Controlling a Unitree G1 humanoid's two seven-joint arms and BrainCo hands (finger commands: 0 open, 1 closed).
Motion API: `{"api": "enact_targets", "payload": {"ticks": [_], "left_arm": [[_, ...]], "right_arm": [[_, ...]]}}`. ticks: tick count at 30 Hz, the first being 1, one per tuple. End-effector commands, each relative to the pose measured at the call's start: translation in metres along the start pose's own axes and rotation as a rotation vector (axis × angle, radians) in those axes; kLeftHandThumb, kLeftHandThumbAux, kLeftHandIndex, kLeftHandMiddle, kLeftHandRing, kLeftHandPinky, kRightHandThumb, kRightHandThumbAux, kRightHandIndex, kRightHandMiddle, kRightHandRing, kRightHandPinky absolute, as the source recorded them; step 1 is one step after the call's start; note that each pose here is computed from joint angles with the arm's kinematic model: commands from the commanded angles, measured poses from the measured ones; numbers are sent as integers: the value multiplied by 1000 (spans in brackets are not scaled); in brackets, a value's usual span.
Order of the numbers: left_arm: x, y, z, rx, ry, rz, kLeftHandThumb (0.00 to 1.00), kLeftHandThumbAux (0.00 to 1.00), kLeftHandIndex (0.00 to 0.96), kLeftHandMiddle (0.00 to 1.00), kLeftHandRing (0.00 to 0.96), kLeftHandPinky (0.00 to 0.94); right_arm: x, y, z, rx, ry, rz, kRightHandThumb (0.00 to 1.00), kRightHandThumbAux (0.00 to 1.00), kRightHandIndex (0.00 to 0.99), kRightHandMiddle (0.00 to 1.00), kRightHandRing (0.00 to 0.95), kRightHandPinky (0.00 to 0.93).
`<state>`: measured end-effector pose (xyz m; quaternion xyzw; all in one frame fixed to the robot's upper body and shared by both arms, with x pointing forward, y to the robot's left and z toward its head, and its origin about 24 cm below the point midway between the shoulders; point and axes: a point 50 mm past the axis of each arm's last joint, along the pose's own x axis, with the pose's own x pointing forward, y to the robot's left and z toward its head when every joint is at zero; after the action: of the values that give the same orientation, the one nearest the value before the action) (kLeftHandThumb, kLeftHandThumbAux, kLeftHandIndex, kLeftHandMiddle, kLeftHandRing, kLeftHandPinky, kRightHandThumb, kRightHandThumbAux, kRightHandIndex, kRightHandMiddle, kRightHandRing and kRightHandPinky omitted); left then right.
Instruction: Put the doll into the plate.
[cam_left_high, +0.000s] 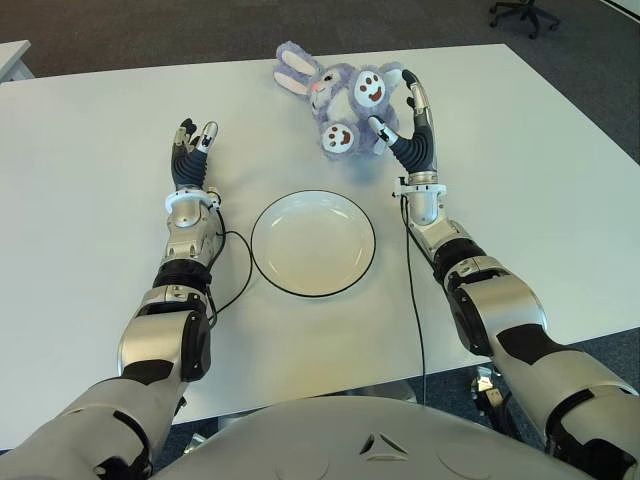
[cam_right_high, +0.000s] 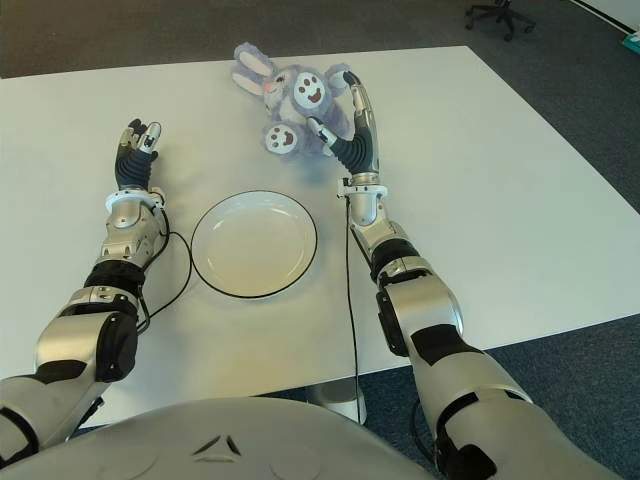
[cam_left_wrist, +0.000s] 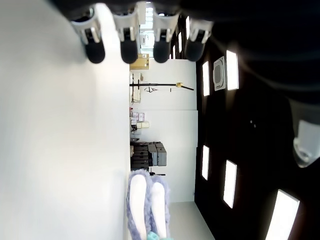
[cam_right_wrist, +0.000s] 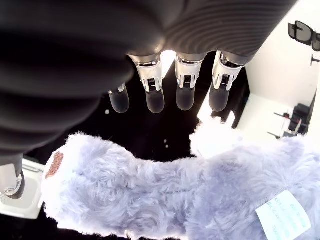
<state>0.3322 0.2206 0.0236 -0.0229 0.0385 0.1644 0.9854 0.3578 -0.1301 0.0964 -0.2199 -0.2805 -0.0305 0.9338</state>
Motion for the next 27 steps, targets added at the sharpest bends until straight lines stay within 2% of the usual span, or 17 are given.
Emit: {"api": "enact_targets", "payload": {"ticks": [1,18,27], "left_arm": [[-28,5,-57,18,238,8,0,441,0,61,49,8],[-30,4,-58,16,237,6,0,444,0,58,52,22],[-30,4,-58,17,235,1,0,432,0,65,56,16]], "right_arm": [[4,2,3,-14,-12,16,201,395,0,0,0,0],[6,3,2,6,11,67,203,398,0,0,0,0],[10,6,10,37,-35,77,210,410,0,0,0,0]]}}
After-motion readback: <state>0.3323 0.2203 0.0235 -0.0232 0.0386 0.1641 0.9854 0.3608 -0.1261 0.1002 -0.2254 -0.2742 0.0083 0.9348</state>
